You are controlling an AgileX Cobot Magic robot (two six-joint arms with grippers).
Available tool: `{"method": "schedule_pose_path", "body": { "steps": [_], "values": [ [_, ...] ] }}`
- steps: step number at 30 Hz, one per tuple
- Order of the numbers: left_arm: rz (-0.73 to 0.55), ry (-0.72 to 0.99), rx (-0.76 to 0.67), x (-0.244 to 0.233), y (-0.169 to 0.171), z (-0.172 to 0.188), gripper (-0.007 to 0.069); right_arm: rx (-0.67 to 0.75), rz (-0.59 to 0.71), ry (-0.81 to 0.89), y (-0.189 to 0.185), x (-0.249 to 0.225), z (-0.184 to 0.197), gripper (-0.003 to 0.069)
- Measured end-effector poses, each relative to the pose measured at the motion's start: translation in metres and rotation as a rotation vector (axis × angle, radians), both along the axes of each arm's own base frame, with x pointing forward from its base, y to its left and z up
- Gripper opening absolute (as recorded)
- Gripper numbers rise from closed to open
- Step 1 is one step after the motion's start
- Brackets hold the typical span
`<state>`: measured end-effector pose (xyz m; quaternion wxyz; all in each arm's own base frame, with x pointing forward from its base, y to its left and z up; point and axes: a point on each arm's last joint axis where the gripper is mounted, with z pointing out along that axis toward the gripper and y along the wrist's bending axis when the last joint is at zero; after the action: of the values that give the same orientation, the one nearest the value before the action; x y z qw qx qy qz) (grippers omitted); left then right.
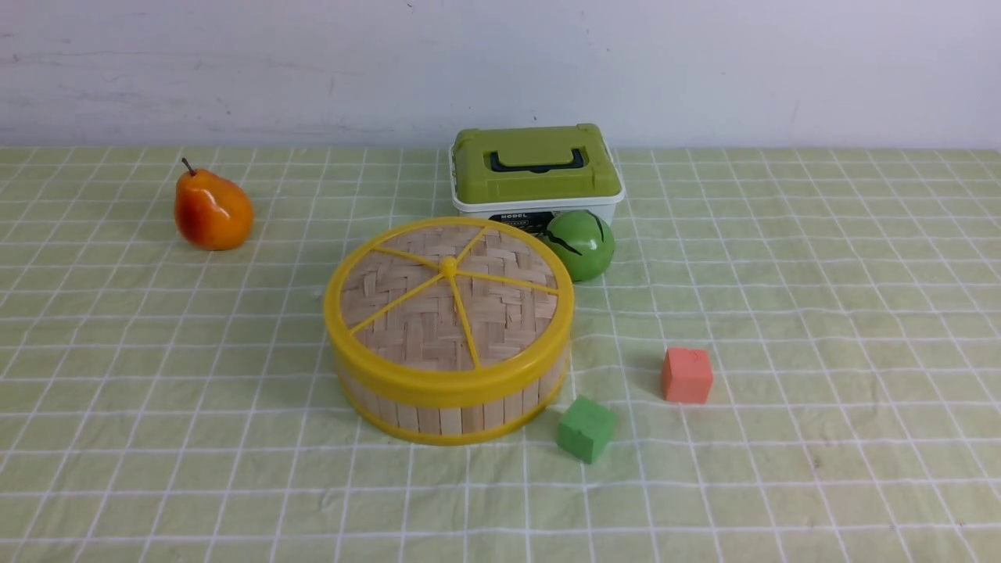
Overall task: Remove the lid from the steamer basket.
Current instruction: Use the left arm to lift the lid of the steamer
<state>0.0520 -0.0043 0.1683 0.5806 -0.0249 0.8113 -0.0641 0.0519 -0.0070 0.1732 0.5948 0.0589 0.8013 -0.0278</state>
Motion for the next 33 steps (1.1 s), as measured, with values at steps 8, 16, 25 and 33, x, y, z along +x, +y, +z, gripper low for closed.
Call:
{"method": "schedule_pose_path", "body": {
  "steps": [8,16,25,33],
  "values": [
    [0.002,-0.118,-0.012,0.003,0.000,0.010,0.0014,0.000,0.000,0.000,0.000,0.000,0.000,0.0241],
    [0.007,-0.542,-0.042,0.003,0.000,0.049,0.0019,0.000,0.000,0.000,0.000,0.000,0.000,0.0241],
    [-0.021,-0.915,-0.292,-0.012,0.002,0.081,0.0025,0.000,0.000,0.000,0.000,0.000,0.000,0.0241],
    [-0.030,-0.812,-0.437,-0.021,0.002,0.138,-0.0004,0.000,0.000,0.000,0.000,0.000,0.000,0.0241]
  ]
}}
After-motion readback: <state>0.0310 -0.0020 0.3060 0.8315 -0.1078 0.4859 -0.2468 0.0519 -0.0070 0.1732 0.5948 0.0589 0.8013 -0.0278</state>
